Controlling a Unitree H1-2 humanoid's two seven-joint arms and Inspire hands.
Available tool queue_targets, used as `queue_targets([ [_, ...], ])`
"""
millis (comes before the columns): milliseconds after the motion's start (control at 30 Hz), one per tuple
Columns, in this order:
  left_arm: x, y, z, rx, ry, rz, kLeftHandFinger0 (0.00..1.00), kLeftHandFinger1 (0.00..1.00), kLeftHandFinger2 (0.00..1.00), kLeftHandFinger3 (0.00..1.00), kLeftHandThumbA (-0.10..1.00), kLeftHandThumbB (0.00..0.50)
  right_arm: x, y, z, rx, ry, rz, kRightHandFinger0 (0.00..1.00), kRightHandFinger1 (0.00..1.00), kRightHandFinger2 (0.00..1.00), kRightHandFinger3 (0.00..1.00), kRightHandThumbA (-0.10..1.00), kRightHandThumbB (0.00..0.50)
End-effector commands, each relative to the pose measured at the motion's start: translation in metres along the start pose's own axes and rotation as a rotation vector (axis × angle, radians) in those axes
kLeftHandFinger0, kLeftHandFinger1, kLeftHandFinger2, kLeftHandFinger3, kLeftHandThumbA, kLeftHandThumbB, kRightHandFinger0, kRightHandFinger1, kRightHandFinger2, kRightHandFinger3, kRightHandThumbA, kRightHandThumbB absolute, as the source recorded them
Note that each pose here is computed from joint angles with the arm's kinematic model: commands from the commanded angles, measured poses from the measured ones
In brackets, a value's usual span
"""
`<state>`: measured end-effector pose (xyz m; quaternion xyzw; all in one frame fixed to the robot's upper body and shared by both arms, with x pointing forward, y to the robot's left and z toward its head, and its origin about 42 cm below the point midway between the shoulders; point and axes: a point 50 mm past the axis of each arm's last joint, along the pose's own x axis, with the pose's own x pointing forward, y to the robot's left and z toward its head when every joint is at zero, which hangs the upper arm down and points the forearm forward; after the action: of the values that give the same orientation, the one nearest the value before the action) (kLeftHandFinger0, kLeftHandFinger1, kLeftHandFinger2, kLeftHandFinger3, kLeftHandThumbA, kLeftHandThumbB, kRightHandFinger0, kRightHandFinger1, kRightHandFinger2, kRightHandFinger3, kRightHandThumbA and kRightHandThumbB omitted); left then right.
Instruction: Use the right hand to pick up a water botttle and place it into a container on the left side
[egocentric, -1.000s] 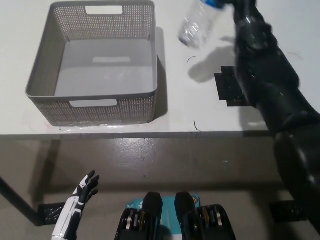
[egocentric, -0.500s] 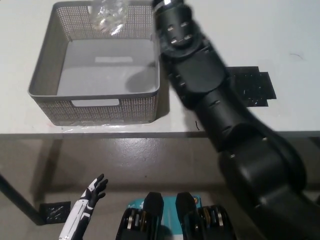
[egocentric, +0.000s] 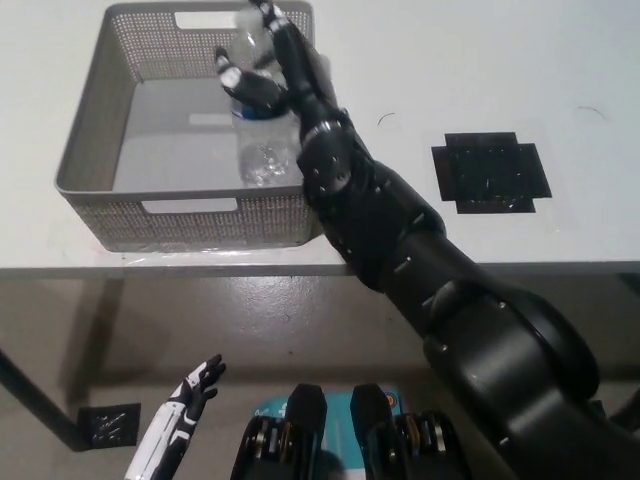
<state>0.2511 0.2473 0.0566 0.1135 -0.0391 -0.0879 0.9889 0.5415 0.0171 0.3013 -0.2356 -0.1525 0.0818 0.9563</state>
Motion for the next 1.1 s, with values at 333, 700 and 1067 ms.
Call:
queue_targets([
  [333,0.003,0.000,0.011,0.057,-0.027,-0.057,1.00,1.00,0.96,0.88,1.00,0.067,0.014,-0.019,0.042,-0.082,-0.243,-0.093,1.00,1.00,1.00,1.00,0.91,0.452],
  [700,0.005,0.001,0.013,0.037,-0.053,-0.060,1.00,1.00,0.95,0.88,1.00,0.043,-0.010,-0.089,0.103,0.062,-0.614,-0.279,1.00,1.00,1.00,1.00,1.00,0.436],
  [1067,-0.005,0.008,0.011,0.030,-0.038,-0.031,1.00,1.00,1.00,1.00,1.00,0.081,-0.220,-0.195,0.021,0.130,-0.744,-0.370,1.00,1.00,1.00,1.00,1.00,0.368],
])
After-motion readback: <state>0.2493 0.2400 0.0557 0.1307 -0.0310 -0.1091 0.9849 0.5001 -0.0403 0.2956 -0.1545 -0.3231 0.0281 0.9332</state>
